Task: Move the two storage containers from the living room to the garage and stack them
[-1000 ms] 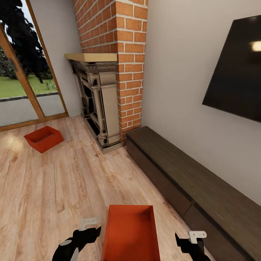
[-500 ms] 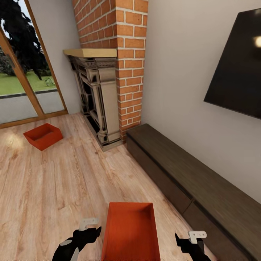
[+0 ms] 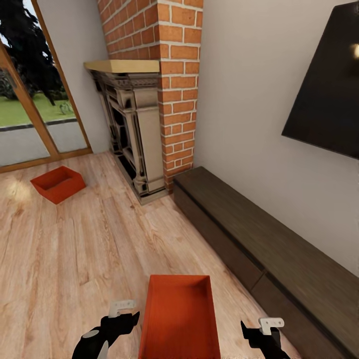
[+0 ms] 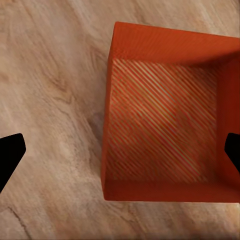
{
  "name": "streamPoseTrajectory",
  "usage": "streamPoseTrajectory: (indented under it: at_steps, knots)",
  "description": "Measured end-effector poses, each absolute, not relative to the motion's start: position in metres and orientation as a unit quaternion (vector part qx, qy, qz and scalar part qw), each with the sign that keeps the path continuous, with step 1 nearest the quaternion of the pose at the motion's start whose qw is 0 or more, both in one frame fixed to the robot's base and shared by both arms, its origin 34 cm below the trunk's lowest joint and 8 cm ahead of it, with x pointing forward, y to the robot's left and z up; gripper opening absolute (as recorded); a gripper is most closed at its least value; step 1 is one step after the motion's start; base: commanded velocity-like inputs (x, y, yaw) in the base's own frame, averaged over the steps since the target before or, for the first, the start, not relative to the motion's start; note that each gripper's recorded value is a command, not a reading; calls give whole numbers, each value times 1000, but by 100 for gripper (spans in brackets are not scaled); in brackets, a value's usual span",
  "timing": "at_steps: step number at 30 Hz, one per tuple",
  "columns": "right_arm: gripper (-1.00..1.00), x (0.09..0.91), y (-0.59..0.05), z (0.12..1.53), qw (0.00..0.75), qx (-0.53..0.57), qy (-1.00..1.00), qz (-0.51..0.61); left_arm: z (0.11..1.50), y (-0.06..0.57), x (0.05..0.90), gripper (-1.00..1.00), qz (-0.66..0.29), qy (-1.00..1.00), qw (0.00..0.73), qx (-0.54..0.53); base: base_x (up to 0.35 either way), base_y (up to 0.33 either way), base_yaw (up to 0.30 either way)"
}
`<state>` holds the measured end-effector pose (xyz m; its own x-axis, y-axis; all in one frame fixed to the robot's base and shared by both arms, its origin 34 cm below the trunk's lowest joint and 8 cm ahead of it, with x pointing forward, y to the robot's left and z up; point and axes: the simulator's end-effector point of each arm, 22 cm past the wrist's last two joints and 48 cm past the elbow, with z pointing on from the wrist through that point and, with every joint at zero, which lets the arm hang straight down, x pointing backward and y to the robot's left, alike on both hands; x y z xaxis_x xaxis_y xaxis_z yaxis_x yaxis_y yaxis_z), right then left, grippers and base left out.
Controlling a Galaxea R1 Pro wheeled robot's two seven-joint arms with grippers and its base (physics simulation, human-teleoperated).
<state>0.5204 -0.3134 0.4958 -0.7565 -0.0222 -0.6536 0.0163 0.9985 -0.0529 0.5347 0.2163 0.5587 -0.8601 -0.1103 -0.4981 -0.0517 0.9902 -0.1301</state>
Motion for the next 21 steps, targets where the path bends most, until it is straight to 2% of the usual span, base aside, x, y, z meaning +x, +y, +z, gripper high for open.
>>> streamPoseTrajectory:
  at_steps: [11,21]
  knots:
    - [100,515,-313,489,341,-2,940,-27,552,216,530,100,-56,965,253,-43,0,0,-146]
    - [100,510,-313,484,334,-2,942,-27,546,216,526,100,-56,967,246,-43,0,0,-19]
